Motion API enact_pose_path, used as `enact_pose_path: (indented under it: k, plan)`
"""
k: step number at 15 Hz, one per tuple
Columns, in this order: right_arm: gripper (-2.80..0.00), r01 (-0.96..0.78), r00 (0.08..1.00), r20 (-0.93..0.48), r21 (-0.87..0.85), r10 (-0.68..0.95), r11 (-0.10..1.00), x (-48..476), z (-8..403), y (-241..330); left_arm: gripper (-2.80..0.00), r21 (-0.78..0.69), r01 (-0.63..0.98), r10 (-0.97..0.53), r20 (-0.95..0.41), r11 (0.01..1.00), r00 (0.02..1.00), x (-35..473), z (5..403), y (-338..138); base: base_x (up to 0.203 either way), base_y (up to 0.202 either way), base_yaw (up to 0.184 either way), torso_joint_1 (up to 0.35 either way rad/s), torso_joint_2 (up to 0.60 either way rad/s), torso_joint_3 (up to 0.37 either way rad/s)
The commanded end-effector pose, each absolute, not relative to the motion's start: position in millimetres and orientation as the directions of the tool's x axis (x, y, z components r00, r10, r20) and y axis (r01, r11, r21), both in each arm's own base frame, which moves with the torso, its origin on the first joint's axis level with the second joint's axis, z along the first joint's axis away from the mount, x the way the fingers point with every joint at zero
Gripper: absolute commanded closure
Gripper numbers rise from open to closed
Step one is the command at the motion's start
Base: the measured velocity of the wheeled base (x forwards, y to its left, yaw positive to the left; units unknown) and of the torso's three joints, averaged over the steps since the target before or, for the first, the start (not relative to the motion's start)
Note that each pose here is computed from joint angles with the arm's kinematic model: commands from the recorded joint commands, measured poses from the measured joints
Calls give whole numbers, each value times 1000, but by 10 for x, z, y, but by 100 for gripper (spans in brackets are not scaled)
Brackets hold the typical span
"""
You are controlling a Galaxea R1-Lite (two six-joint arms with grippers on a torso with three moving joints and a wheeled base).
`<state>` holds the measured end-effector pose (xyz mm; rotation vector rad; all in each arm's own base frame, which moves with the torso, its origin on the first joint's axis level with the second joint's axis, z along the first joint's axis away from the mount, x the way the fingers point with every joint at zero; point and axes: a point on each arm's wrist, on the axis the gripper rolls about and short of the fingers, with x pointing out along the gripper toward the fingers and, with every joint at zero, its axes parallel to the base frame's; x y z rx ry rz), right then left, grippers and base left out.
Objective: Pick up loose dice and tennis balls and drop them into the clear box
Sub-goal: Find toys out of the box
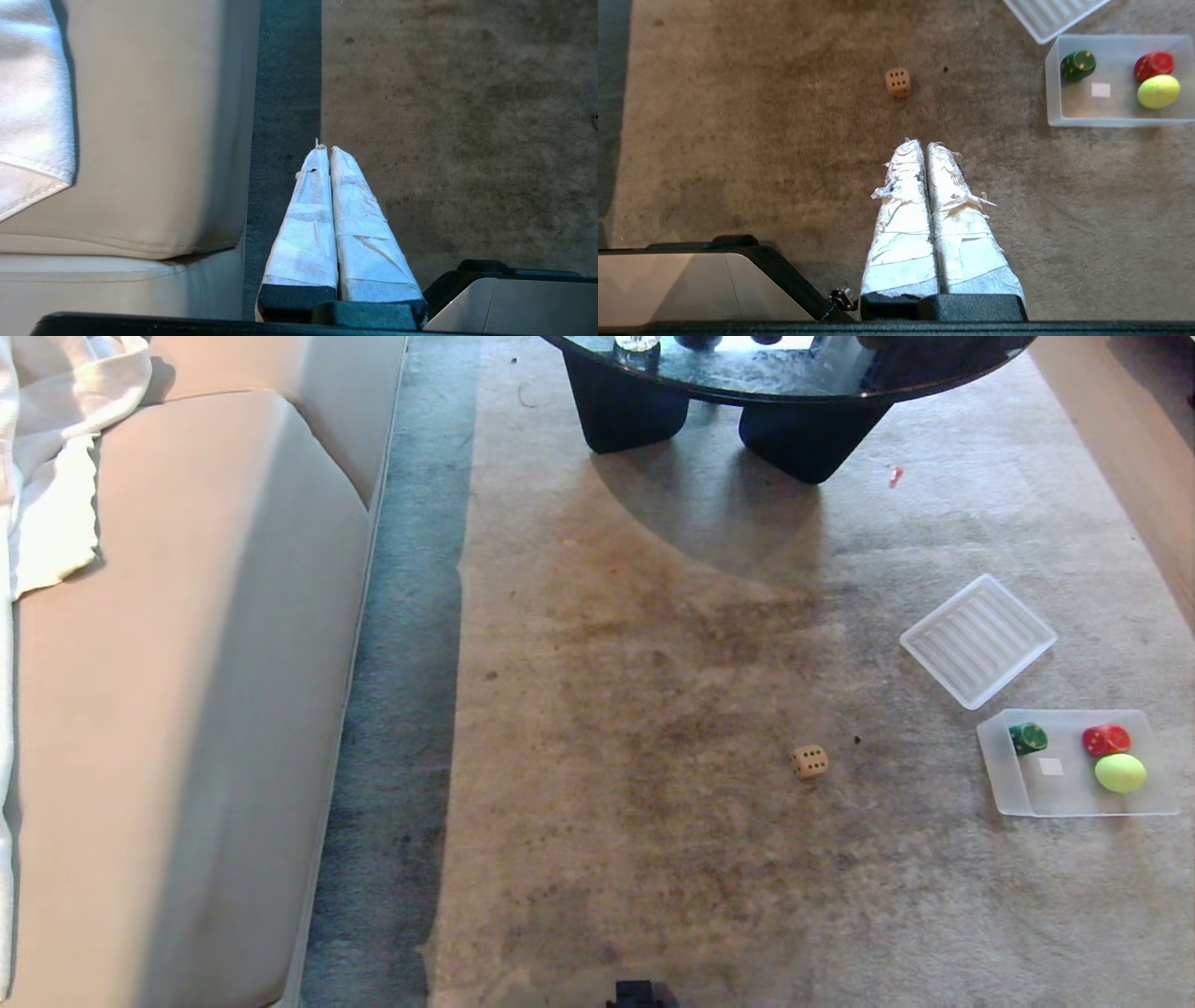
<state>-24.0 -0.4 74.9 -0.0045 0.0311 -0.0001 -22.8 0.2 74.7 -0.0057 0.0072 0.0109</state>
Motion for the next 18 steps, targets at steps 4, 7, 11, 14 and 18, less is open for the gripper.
enact_pose_path:
  k: [4, 7, 11, 14, 18]
  plan:
    - [0, 0, 1000, -31, -5, 0, 1000, -240, 750, -4, 0, -6, -11, 11, -8, 1000, 1000, -228, 747, 2, 0, 0, 0, 3, 5, -115]
    - [0, 0, 999, -32, -5, 0, 1000, -239, 746, -4, 0, -6, -11, 11, -8, 1000, 1000, -228, 747, 2, 0, 0, 0, 0, 0, 0]
    - [0, 0, 1000, -31, -5, 0, 1000, -240, 750, -4, 0, -6, -11, 11, -8, 1000, 1000, -228, 747, 2, 0, 0, 0, 0, 0, 0]
    - [0, 0, 1000, -31, -6, 0, 1000, -240, 750, -4, 0, -6, -11, 11, -8, 1000, 1000, -228, 747, 2, 0, 0, 0, 0, 0, 0]
    - [0, 0, 999, -32, -6, 0, 1000, -239, 746, -4, 0, -6, -11, 11, -8, 1000, 1000, -228, 747, 2, 0, 0, 0, 0, 0, 0]
